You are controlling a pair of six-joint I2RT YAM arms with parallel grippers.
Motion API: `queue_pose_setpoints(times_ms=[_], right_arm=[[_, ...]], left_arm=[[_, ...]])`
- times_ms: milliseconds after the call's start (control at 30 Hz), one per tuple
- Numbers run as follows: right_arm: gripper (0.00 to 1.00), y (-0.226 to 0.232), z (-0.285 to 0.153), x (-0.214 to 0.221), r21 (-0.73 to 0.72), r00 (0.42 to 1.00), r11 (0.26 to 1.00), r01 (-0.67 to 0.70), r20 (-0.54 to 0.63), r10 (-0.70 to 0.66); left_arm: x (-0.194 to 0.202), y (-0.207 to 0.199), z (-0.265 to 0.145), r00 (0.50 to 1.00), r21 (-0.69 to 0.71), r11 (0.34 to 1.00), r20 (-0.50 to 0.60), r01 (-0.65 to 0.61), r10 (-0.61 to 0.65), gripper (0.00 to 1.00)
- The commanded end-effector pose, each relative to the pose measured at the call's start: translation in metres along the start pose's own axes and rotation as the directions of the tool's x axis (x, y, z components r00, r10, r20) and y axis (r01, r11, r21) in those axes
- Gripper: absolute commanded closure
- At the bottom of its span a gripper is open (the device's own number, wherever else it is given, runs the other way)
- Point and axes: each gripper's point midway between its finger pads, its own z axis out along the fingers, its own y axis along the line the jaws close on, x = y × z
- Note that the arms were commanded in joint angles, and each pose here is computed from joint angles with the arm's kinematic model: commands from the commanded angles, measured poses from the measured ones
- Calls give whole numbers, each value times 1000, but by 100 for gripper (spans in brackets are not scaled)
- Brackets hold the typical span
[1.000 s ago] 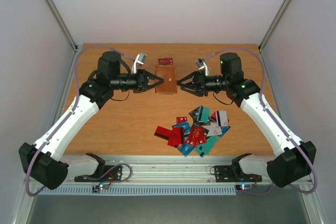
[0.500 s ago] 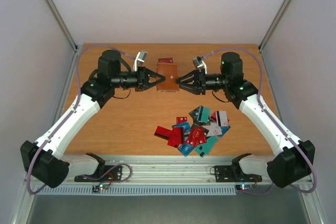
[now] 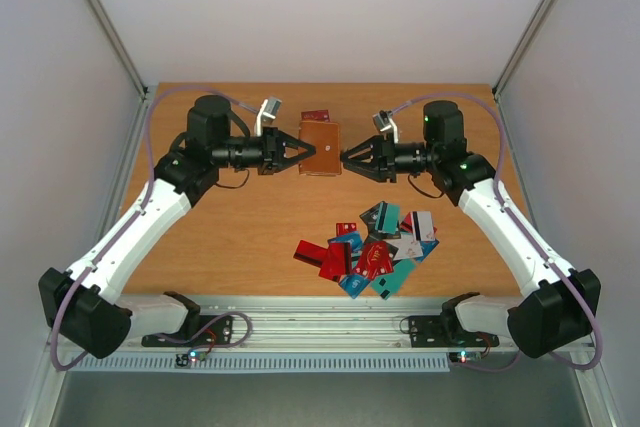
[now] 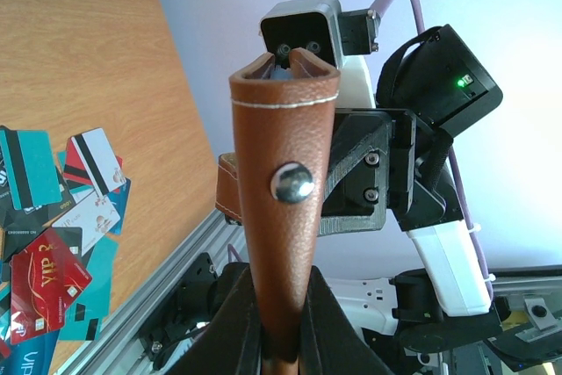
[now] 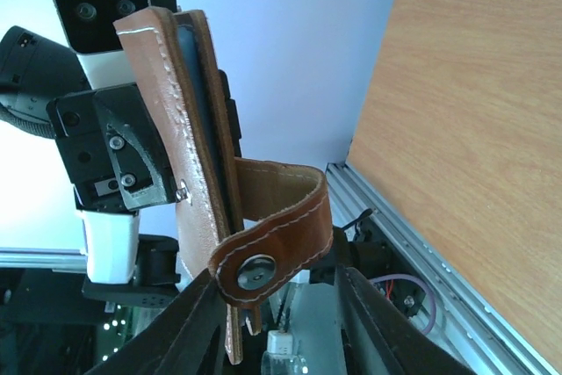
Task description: Put the credit cards into the card holder
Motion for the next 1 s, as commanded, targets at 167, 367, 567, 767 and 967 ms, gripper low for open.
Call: queue_pose_setpoints(times_ms=[167, 367, 567, 767, 967], right_arm=[[75, 17, -2, -3, -40, 998, 998, 54, -10, -54], [77, 11, -3, -2, 5, 998, 998, 63, -16, -63], [77, 9, -6, 0, 54, 996, 995, 86, -27, -85], [75, 7, -5, -2, 61, 997, 995, 79, -31, -78], [75, 6, -4, -8, 74, 997, 994, 82, -20, -81]], left_arm=[[-3, -25, -6, 997, 72, 995, 18, -75, 73, 100], [-3, -27, -7, 997, 76, 994, 22, -77, 76, 100], [-7, -30, -6, 997, 84, 994, 31, -77, 75, 100], [-6, -31, -8, 997, 76, 994, 30, -78, 76, 100], [-4, -33, -9, 996, 80, 993, 31, -83, 81, 100]])
